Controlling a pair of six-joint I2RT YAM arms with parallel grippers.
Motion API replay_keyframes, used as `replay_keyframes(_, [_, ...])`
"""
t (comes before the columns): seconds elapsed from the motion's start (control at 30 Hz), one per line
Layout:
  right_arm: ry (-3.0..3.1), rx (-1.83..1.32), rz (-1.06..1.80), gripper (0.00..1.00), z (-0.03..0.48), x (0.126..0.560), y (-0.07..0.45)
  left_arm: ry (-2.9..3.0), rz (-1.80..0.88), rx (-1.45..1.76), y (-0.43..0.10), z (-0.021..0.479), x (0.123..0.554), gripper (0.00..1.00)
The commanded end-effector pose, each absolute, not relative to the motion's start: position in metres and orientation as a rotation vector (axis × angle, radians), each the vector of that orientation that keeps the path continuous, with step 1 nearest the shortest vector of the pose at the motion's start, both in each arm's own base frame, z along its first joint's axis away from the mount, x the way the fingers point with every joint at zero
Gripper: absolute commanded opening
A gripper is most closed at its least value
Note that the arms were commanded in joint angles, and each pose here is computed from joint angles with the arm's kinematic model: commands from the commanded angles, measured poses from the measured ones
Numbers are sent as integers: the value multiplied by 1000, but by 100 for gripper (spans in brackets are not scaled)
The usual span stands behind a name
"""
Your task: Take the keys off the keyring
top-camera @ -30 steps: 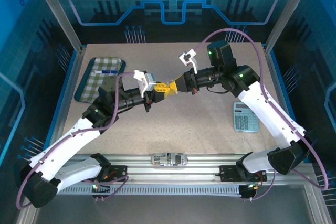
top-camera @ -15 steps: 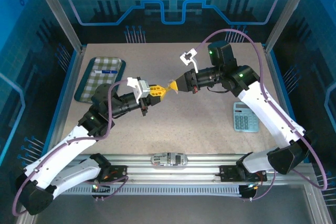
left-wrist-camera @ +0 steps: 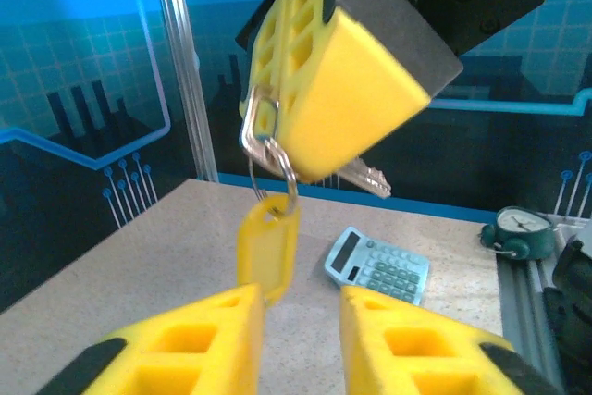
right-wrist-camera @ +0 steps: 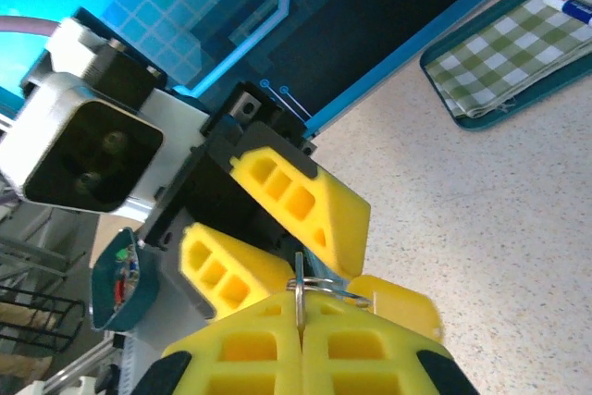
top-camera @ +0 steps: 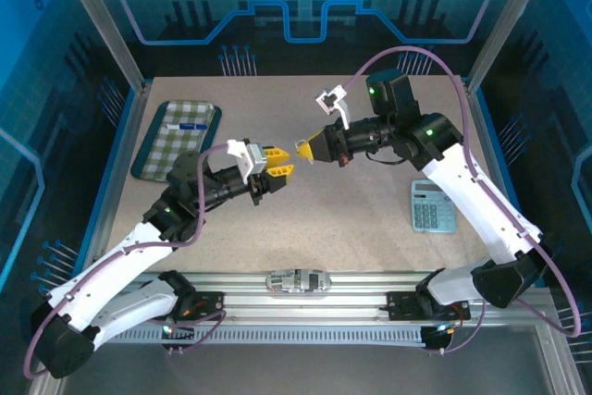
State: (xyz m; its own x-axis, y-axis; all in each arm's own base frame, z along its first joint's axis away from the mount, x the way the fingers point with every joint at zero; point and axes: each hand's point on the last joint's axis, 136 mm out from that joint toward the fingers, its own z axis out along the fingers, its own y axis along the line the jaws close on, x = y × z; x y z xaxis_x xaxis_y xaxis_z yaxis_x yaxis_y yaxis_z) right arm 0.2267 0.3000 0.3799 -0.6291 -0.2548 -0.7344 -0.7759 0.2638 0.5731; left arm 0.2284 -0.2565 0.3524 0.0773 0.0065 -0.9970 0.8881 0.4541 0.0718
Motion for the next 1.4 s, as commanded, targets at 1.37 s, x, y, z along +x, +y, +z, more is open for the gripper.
replay_keyframes(1.37, [2054,-913,1415,0,376,225,301,1201,-768,914,-257,384,218,0])
